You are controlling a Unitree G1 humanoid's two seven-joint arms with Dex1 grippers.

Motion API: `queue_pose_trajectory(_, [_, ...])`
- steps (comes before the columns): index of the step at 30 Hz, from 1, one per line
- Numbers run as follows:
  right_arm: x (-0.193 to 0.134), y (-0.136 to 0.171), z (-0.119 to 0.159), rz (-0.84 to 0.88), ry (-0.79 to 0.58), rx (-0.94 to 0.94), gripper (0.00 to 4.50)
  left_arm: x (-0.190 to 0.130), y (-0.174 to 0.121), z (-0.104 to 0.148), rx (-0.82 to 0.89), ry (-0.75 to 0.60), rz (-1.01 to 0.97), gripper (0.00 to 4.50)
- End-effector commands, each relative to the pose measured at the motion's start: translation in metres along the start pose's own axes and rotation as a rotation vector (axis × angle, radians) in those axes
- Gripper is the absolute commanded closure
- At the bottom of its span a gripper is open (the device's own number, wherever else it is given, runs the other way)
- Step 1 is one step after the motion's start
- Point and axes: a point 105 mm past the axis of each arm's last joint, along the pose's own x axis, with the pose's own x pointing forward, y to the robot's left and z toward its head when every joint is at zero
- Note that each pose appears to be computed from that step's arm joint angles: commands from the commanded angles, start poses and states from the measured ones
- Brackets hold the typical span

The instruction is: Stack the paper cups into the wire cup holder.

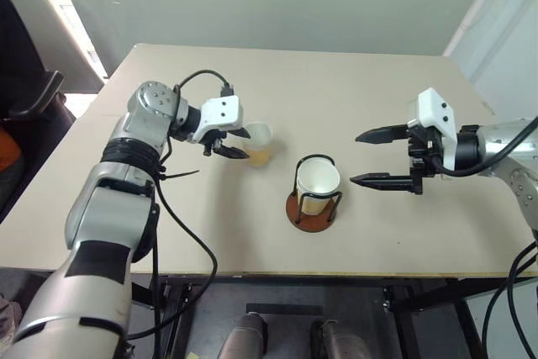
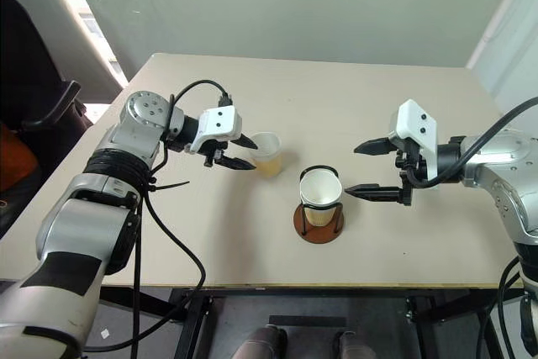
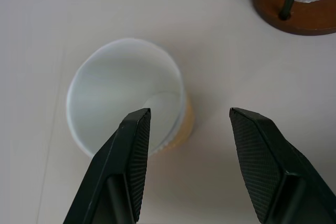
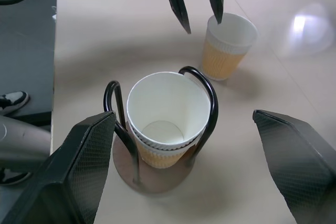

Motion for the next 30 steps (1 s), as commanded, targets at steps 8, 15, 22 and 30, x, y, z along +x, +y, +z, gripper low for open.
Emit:
queue_pose_trajectory(8, [-0.012,0.003,0.009,-0.057,-0.008,-0.034,0.15,0.003,0.004,0.011,0.039,0.0,-0.012,4.32])
queue_pose_trajectory(15, [-0.013,0.002,0.009,-0.068,-0.009,-0.034,0.15,0.0,0.003,0.006,0.046,0.021,-0.006,4.49])
queue_pose_trajectory(22, [-0.033,0.0,0.014,-0.065,-0.016,-0.039,0.15,-0.059,0.021,0.103,0.189,-0.356,0.026,4.49])
queue_pose_trajectory(30, [-0.059,0.007,0.033,-0.048,-0.118,-0.028,0.15,-0.083,-0.046,0.17,0.293,-0.639,-0.29,4.49])
